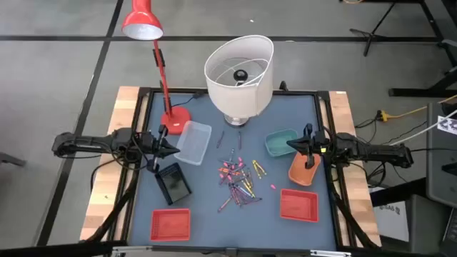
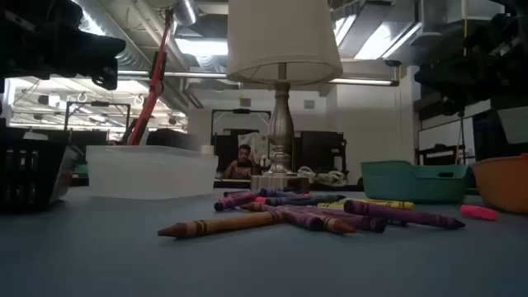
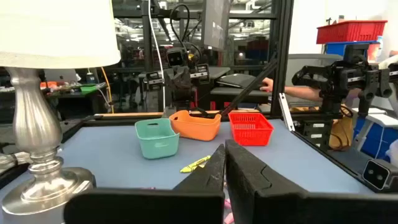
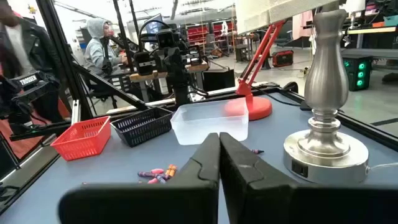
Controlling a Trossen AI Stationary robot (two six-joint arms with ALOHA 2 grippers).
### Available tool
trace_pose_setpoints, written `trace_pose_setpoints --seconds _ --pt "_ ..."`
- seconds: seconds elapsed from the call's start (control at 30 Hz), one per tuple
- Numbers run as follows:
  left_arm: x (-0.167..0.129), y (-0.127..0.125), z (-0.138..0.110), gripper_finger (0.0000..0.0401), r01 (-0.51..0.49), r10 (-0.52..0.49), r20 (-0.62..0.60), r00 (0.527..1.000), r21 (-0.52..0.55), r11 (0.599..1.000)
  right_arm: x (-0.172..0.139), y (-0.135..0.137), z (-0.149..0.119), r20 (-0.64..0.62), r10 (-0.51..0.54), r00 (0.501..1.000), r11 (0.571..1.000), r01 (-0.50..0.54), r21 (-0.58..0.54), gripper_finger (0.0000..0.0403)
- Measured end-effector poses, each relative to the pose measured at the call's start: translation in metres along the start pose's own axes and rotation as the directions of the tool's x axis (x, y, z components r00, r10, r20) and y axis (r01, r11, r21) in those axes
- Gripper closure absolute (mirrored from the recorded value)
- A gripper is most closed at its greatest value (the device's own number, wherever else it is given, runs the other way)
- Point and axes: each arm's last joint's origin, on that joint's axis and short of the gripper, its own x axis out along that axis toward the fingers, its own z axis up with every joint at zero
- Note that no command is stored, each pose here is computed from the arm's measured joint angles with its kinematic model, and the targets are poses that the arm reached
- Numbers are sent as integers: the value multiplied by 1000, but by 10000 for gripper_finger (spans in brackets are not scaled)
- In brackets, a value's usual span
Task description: Sort crayons
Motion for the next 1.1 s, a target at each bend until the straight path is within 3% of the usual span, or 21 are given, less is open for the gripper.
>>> trace_pose_setpoints --seconds 1.1 --pt "0 0 1 401 0 0 7 1000 33 999 0 0 0 0 0 1000 1000 0 0 397"
